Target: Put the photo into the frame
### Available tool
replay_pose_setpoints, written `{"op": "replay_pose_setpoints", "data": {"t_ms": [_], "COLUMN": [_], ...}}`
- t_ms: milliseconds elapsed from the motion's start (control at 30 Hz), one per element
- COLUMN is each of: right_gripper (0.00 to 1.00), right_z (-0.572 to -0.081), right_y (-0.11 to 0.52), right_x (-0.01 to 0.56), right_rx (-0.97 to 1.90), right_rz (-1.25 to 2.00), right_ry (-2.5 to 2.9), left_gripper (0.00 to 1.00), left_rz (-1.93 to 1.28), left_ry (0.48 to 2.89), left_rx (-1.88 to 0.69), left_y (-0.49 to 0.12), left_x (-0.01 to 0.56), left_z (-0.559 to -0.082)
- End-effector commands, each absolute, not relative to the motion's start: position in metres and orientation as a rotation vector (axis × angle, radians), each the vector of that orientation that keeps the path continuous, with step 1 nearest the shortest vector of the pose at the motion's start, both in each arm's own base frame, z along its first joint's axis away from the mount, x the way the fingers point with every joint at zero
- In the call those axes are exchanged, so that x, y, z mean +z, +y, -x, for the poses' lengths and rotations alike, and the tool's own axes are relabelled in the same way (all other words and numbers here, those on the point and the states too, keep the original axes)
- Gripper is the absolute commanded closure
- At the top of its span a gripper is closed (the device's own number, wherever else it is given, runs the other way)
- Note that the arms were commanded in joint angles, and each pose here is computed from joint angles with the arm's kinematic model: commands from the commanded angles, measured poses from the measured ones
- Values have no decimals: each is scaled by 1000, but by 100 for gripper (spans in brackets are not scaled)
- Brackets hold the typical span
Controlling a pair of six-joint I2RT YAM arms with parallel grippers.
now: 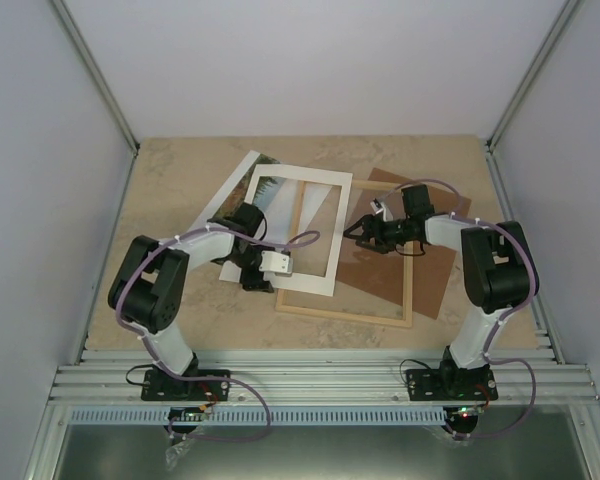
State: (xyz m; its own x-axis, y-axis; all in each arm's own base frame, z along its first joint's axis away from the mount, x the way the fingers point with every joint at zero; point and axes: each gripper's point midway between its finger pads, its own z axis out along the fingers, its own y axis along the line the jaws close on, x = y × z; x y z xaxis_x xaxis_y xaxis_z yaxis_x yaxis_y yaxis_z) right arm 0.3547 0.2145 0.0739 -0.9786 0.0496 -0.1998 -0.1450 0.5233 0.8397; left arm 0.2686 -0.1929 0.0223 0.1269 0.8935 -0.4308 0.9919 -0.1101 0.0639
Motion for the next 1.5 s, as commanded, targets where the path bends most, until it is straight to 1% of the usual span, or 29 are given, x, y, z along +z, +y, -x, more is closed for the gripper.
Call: {"op": "replay_pose_setpoints", "data": {"t_ms": [0, 167, 267, 367, 533, 700, 767, 933, 967, 1033, 1133, 1167, 1200, 1233, 1267, 1333, 1467], "right_gripper": [27, 27, 26, 26, 19, 19, 20, 31, 35, 47, 71, 79, 85, 94, 99, 99, 100], "right_z": [-351, -351, -350, -349, -349, -354, -360, -372, -374, -374, -371, -369, -368, -366, -362, -358, -347], "right_y": [211, 210, 210, 210, 215, 234, 242, 253, 254, 256, 254, 252, 251, 248, 244, 233, 199], "right_x": [69, 67, 64, 63, 60, 69, 75, 82, 84, 88, 91, 91, 92, 93, 92, 92, 96], "right_rx": [1437, 1444, 1454, 1472, 1515, 1616, 1641, 1695, 1707, 1717, 1706, 1698, 1689, 1680, 1669, 1637, 1556], "right_rz": [58, 41, 20, 9, -20, 15, 39, 42, 45, 47, 49, 51, 55, 55, 52, 78, 117], "right_ry": [2579, 2587, 2592, 2594, 2598, 2566, 2546, 2506, 2495, 2487, 2490, 2494, 2495, 2499, 2510, 2518, 2546], "left_gripper": [28, 40, 45, 47, 47, 47, 47, 48, 48, 48, 47, 44, 39, 28, 16, 2, 1], "left_rz": [-2095, -2054, -2033, -2017, -1988, -1998, -2004, -2008, -2011, -2016, -2018, -2016, -2011, -2001, -1986, -1939, -1764], "left_ry": [1817, 1812, 1787, 1771, 1720, 1698, 1697, 1681, 1683, 1685, 1683, 1681, 1687, 1698, 1711, 1743, 1782], "left_rx": [-431, -422, -410, -415, -427, -458, -459, -464, -460, -457, -456, -452, -450, -443, -437, -419, -411], "left_y": [-200, -204, -205, -206, -209, -208, -208, -210, -210, -210, -211, -211, -211, -211, -210, -210, -207], "left_x": [21, 28, 36, 43, 61, 68, 68, 71, 71, 70, 70, 71, 71, 72, 74, 82, 112], "left_z": [-275, -281, -280, -276, -270, -260, -259, -257, -257, -256, -255, -255, -255, -256, -258, -263, -278]}}
